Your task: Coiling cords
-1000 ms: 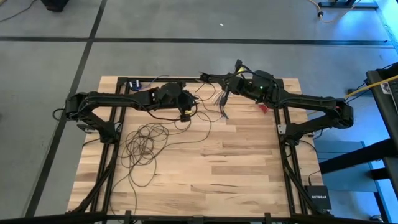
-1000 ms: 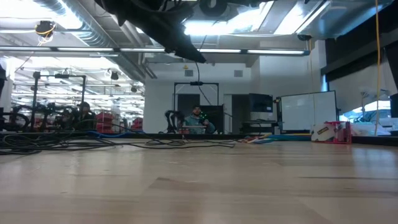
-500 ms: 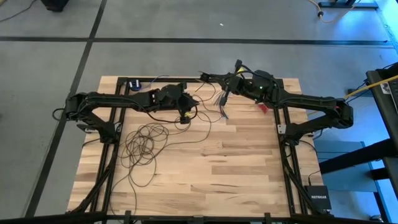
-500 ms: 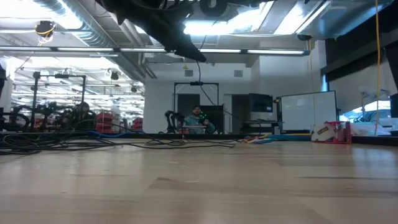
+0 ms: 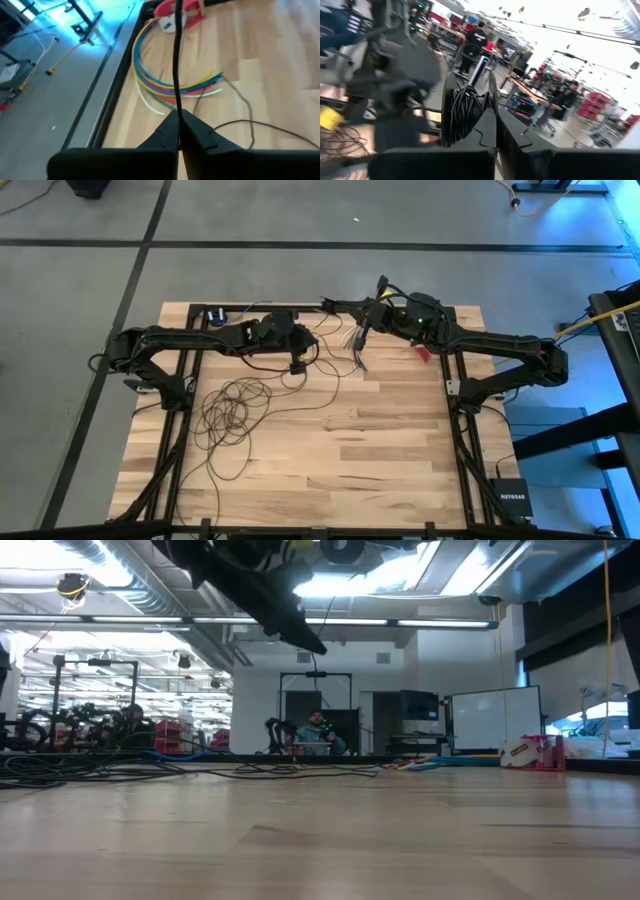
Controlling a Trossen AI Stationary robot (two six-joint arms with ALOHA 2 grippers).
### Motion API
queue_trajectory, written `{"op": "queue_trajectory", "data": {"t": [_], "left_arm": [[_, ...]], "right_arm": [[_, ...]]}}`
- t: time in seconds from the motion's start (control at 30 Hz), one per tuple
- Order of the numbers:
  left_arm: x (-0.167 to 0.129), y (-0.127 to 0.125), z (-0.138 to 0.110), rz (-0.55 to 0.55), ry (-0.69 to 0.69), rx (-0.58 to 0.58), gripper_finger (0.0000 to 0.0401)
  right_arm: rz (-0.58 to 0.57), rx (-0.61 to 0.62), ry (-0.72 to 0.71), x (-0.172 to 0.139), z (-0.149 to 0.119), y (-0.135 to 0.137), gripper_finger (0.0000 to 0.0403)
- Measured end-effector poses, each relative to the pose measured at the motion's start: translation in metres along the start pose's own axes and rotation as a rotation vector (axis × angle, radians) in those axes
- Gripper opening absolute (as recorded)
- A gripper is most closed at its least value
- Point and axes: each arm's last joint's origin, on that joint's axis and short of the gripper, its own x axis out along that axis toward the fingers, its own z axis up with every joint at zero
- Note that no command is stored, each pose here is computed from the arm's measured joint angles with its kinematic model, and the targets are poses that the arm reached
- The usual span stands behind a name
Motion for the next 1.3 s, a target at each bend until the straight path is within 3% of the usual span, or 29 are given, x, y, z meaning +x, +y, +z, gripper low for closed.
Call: {"op": "queue_trajectory", "data": {"t": [0.23,0.4,0.5,0.77,1.1,1.2,1.3], "left_arm": [[0.012,0.025,-0.014,0.115,0.053,-0.064,0.0001],[-0.009,0.043,-0.018,0.216,0.133,-0.081,0.0001],[-0.031,0.049,-0.011,0.24,0.101,-0.093,0.0001],[-0.073,0.05,0.01,0.199,-0.059,-0.115,0.0001],[-0.077,0.079,-0.009,0.276,0.022,-0.173,0.0],[-0.081,0.086,-0.01,0.288,0.003,-0.205,0.0],[-0.09,0.085,-0.004,0.234,-0.066,-0.222,0.0]], "right_arm": [[0.076,0.04,-0.014,0.0,-0.001,0.003,0.0003],[0.097,0.023,0.071,-0.001,-0.009,0.006,0.0003],[0.072,-0.03,0.141,-0.001,-0.014,0.007,0.0003],[0.104,-0.093,0.256,-0.004,-0.024,0.011,0.0003],[0.207,-0.048,0.19,-0.007,-0.019,0.012,0.0003],[0.196,-0.056,0.235,-0.008,-0.022,0.013,0.0003],[0.138,-0.118,0.306,-0.008,-0.027,0.012,0.0003]]}}
